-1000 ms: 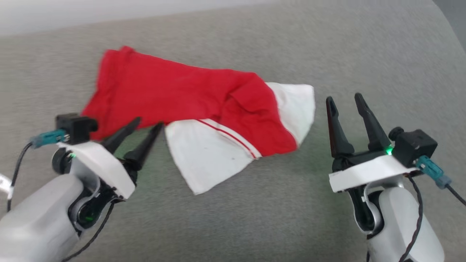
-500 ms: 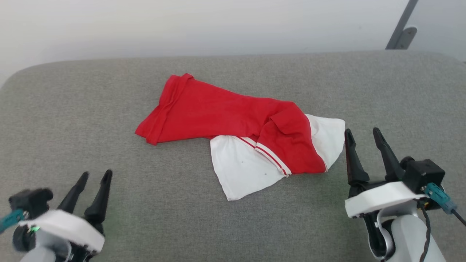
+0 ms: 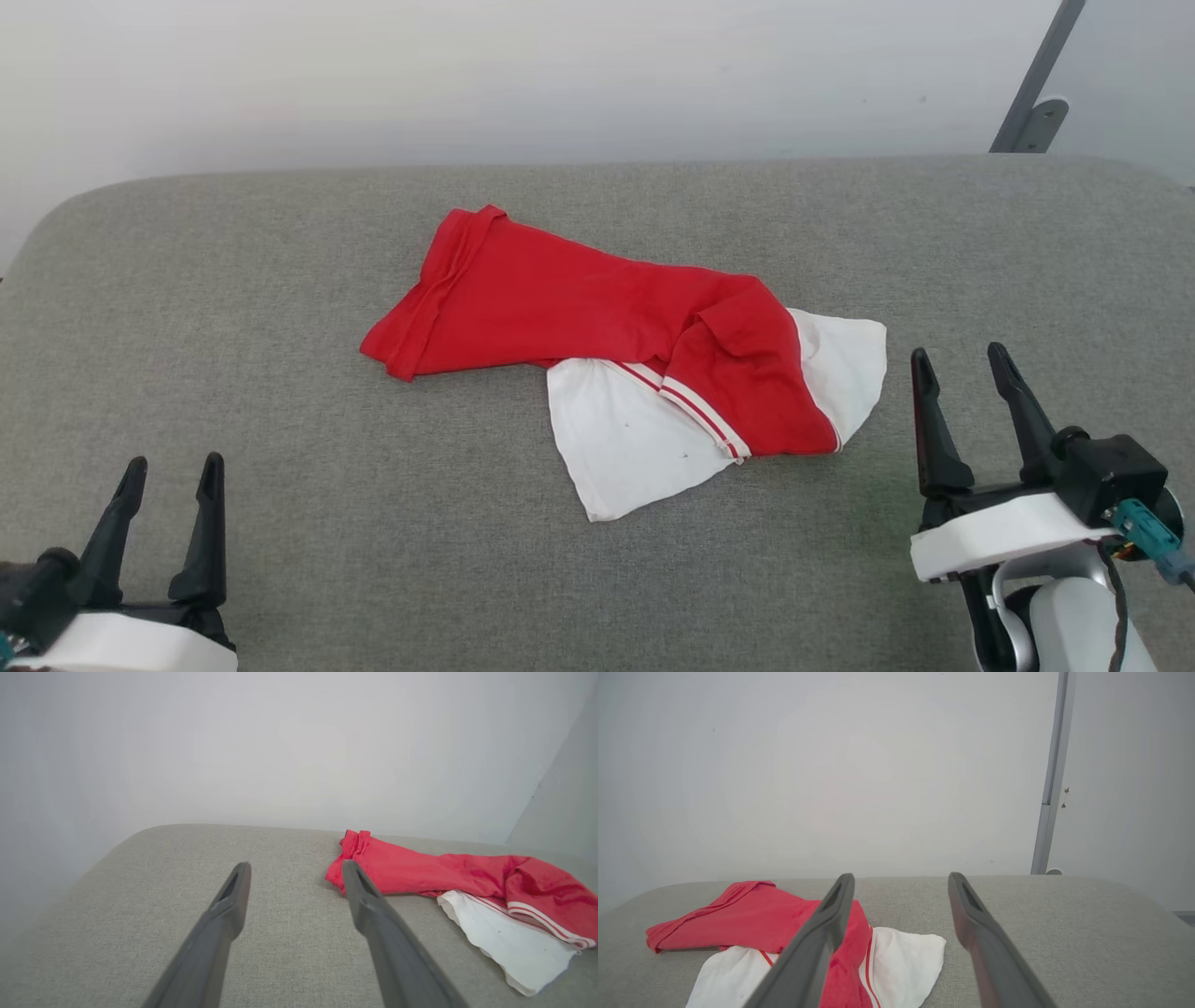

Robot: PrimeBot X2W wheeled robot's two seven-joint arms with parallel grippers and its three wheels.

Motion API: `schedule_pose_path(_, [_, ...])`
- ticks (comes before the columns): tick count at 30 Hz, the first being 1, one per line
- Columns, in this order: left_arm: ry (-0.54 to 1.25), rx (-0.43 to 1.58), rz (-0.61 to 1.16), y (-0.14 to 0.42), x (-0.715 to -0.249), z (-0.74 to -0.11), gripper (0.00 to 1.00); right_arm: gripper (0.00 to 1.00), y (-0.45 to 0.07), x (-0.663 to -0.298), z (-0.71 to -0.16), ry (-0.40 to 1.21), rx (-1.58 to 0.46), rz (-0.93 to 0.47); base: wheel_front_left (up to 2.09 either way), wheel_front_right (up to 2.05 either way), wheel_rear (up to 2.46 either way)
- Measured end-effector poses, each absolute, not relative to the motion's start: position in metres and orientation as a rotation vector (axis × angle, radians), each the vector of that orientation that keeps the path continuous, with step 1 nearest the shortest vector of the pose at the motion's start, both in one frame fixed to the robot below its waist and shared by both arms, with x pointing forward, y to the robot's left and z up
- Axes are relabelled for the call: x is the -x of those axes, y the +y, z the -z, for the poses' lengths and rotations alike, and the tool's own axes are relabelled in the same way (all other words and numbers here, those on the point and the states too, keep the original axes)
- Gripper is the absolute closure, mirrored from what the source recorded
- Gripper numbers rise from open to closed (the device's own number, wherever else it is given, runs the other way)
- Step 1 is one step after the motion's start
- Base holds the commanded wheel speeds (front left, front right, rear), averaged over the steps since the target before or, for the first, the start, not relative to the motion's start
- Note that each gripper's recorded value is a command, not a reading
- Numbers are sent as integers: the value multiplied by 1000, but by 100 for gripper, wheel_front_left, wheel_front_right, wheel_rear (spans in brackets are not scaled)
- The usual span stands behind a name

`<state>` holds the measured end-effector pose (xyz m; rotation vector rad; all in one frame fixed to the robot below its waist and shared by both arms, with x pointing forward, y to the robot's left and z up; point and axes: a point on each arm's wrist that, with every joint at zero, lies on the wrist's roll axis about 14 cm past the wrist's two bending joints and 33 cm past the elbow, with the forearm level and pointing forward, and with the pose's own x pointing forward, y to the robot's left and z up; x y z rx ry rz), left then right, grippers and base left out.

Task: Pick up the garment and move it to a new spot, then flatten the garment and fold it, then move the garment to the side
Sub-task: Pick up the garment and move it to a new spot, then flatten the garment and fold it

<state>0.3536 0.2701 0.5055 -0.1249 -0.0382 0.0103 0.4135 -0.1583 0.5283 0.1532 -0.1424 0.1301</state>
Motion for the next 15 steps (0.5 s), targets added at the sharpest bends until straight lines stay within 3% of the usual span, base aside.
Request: schedule_pose_path(15, [-40, 151, -50, 265, -343, -499, 0, 0, -162, -405, -520, -123, -115, -121, 0, 0, 0])
